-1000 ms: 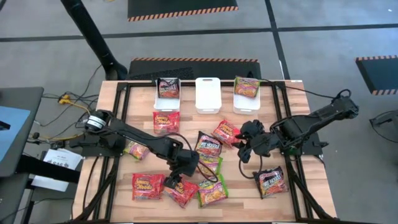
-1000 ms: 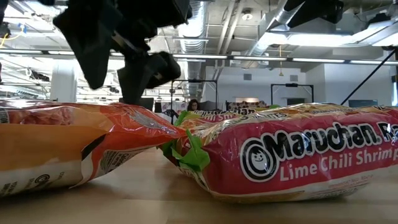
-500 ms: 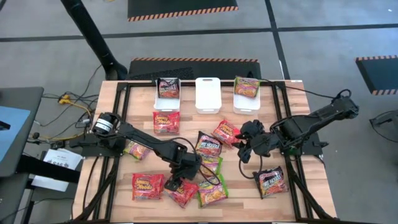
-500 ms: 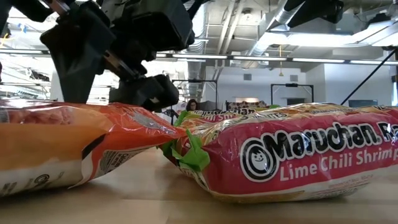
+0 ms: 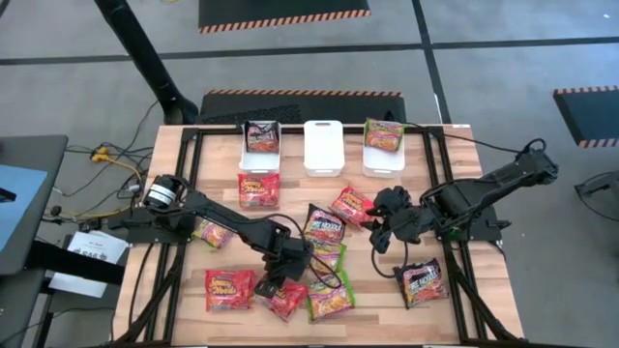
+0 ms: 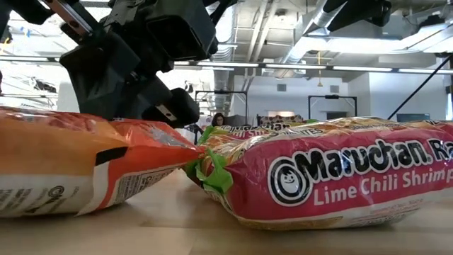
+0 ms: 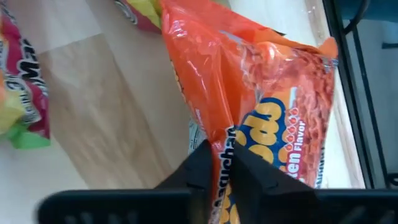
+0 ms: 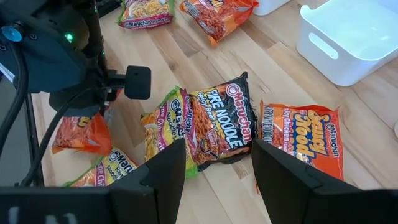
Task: Sort Maruchan noodles
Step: Put the orange noodle pack into the middle white bin
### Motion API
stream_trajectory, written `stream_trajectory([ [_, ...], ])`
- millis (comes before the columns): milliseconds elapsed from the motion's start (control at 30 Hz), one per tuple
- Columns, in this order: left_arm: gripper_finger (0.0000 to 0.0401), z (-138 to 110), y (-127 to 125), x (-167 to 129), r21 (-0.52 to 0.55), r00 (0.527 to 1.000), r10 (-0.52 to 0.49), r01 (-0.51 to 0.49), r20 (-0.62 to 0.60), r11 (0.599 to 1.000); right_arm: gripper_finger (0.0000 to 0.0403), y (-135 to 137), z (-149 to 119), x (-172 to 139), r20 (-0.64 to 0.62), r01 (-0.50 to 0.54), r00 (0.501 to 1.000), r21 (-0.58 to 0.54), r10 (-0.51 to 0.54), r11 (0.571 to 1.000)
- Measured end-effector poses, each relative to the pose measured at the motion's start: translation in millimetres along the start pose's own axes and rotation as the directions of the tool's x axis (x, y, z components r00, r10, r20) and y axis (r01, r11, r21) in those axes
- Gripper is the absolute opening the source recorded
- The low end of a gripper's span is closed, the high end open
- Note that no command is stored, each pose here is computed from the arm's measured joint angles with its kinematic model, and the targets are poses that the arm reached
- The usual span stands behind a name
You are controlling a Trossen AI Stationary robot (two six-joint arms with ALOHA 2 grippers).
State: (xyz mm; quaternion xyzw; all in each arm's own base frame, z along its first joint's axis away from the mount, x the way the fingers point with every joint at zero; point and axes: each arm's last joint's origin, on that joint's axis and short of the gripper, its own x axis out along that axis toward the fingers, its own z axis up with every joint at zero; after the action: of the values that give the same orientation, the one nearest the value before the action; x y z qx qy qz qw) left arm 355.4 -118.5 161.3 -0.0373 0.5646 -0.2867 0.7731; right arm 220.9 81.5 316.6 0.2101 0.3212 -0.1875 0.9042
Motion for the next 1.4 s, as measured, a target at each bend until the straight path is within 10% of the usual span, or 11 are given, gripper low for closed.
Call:
stream_trajectory([
  [767, 0.0000, 2.2, -15.6, -45.7, 0.032, 0.997, 0.010, -0.013, 0.081, 0.999, 0.0172, -1.5, -1.3, 0.1, -0.011, 0.015, 1.000, 0.008, -0.015, 1.000],
  [1400, 0.0000, -13.2, 18.1, -151.9, -0.117, 0.889, 0.367, -0.348, 0.274, 0.930, 0.0171, -9.9, 5.4, 5.0, -0.006, 0.058, 0.998, 0.034, -0.058, 0.998],
])
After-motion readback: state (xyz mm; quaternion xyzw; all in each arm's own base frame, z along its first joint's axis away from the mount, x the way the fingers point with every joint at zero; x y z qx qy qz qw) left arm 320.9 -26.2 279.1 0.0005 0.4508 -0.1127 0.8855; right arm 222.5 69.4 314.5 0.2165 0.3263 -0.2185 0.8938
